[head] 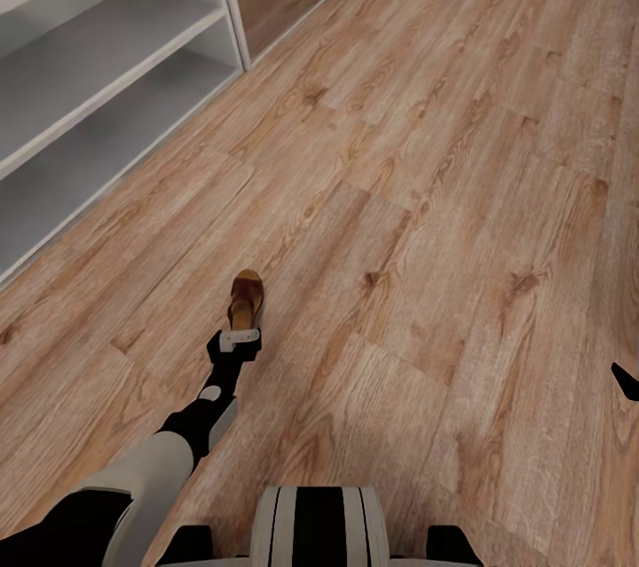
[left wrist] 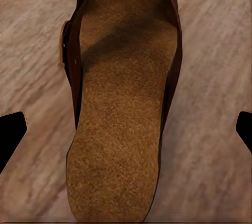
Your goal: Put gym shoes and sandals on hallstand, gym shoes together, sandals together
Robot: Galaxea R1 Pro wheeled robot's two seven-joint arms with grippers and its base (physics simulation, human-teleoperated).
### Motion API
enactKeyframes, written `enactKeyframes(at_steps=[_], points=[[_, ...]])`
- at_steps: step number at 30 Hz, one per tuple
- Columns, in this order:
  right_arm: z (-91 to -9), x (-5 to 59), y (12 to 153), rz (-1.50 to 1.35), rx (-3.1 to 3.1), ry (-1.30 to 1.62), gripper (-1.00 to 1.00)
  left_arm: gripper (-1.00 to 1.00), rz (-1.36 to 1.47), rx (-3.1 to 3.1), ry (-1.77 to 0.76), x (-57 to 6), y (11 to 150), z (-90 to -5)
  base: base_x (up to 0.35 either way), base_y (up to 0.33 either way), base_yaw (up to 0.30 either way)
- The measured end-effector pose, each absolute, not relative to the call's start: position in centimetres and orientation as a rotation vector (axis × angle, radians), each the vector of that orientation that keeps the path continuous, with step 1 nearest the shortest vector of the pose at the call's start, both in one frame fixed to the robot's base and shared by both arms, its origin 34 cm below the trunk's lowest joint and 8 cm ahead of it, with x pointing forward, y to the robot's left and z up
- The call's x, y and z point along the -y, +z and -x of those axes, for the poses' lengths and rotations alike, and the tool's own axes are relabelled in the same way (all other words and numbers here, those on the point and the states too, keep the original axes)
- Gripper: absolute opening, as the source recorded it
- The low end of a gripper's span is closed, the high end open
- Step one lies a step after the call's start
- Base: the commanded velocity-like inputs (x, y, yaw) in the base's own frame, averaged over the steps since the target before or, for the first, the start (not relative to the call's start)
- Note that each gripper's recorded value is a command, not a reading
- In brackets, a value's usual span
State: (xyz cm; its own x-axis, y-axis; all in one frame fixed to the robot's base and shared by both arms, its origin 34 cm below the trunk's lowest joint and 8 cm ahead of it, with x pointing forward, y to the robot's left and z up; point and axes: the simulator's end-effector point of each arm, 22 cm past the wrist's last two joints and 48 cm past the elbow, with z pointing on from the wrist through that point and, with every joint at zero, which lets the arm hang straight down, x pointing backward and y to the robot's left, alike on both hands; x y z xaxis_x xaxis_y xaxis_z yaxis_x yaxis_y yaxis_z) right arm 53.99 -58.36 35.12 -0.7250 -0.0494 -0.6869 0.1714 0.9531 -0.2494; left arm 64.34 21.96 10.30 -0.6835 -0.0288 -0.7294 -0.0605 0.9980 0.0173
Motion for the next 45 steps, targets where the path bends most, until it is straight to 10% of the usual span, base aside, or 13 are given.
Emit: enactKeyframes(at_steps=[45], points=[[-53.3,58.4,33.4,-0.08,-2.39,-0.387,1.0,1.0,0.062,-2.365,0.053,-22.0,8.2,-62.6,0.0,0.0,0.0]])
